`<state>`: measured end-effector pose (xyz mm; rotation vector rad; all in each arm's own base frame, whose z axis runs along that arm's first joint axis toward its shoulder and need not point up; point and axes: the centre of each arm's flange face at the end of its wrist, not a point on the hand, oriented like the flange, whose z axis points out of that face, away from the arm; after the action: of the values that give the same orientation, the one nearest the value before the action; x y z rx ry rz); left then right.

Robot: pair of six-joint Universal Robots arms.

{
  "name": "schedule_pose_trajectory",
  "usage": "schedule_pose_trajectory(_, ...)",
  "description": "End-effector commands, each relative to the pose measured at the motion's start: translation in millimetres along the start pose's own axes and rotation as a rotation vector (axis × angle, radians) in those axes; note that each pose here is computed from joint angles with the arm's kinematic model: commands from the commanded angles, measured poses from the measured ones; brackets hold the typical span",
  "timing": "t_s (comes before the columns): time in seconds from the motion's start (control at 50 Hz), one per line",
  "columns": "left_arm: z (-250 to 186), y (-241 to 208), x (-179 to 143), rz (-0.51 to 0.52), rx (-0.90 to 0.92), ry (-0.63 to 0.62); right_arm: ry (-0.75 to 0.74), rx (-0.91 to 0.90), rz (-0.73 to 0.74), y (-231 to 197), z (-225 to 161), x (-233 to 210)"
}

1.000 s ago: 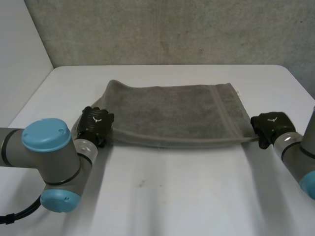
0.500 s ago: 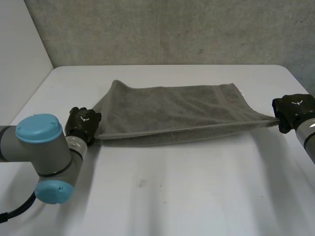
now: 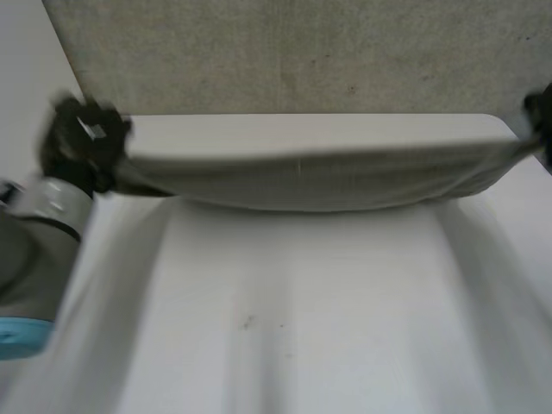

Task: Fold the towel.

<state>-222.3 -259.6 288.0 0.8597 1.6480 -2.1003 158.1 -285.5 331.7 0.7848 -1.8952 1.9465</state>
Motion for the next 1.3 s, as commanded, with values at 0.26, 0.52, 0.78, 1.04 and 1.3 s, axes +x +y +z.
schedule_pose_trajectory(0.26,-20.0,-22.3,-23.8,-0.032,-0.05,0.109,-0.185,-0.16,-0.03,0.3,-1.6,19.3)
schedule_pose_trajectory(0.52,65.6,33.4,26.1,-0.039,-0.163,0.203,-0.249,-0.201,-0.082,43.6,73.0,-33.3)
schedule_pose_trajectory(0.78,100.3,-116.3,-106.9,-0.492,0.346,-0.171,0.321,0.477,0.184,-122.0,79.3,73.2)
schedule_pose_trajectory(1.04,102.9,-27.9,-48.7,-0.562,0.066,-0.045,0.023,0.196,0.16,-58.3,76.3,9.1)
schedule_pose_trajectory(1.3,84.5,90.5,61.0,-0.338,-0.09,0.125,-0.222,-0.094,0.034,82.9,92.5,-105.4)
